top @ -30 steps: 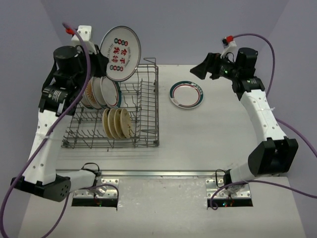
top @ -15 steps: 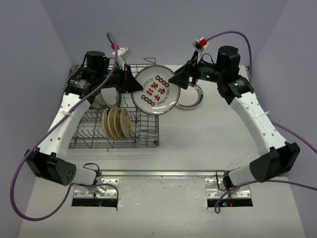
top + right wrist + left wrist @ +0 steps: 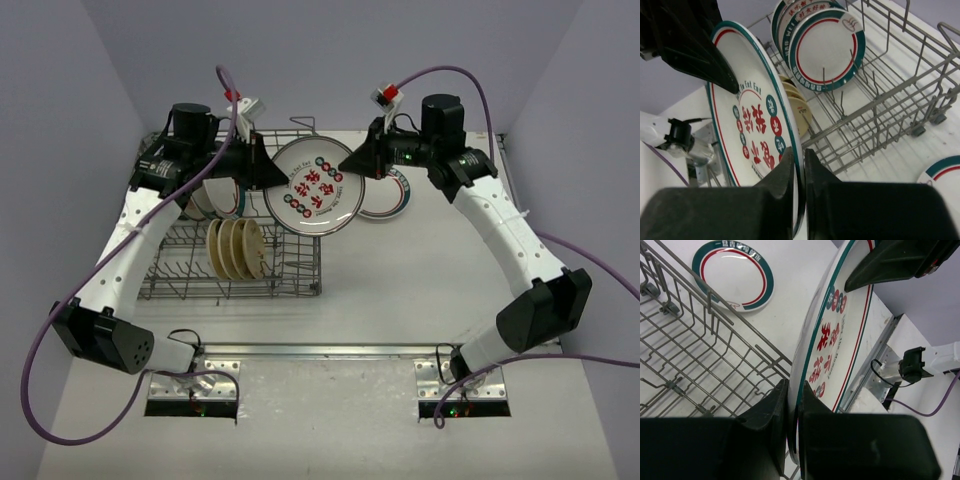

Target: Unload the plates from the dish rack

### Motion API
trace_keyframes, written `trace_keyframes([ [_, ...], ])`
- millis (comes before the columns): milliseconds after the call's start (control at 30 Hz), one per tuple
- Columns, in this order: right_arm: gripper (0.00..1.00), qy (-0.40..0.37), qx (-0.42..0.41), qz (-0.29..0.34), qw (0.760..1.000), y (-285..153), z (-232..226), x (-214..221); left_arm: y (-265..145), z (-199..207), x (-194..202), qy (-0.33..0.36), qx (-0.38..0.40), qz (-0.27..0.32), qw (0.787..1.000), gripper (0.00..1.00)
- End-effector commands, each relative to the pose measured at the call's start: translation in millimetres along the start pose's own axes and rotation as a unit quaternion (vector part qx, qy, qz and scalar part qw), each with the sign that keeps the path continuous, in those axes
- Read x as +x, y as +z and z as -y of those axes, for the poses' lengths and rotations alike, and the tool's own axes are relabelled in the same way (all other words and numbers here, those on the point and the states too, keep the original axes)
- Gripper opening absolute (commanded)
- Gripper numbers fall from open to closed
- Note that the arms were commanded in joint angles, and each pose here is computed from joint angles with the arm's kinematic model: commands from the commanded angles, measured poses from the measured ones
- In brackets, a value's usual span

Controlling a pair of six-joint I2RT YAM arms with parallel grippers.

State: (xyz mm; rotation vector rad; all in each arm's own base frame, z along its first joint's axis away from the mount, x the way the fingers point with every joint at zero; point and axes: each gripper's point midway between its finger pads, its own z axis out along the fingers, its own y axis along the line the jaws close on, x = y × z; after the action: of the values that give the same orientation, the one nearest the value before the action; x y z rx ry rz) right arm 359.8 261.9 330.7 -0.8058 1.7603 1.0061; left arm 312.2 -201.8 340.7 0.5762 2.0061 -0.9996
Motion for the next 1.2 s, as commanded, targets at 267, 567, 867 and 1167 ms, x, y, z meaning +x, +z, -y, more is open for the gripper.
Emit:
trace_keyframes([
  [267, 0.00, 0.182, 0.121, 0.031, 0.975, -50.8, 108.4, 4.9, -54.5, -52.1, -78.0, 0.053, -0.250, 0.134, 0.958, 1.00],
  [567, 0.00, 0.330, 0.270, 0.029, 0.904, -92.6, 247.6, 71.0, -109.1, -112.5, -89.5, 0.031, -0.457, 0.181, 0.870, 1.00],
  [867, 0.00, 0.400, 0.274, -0.028, 0.874, -62.0, 298.1, 143.7, -104.0, -146.3, -62.6, -0.009, -0.493, 0.141, 0.859, 1.00],
  [1167, 0.11, 0.394, 0.280, -0.069, 0.872, -42.3, 315.1, 176.3, -101.4, -183.4, -36.7, -0.044, -0.530, 0.087, 0.843, 0.96],
])
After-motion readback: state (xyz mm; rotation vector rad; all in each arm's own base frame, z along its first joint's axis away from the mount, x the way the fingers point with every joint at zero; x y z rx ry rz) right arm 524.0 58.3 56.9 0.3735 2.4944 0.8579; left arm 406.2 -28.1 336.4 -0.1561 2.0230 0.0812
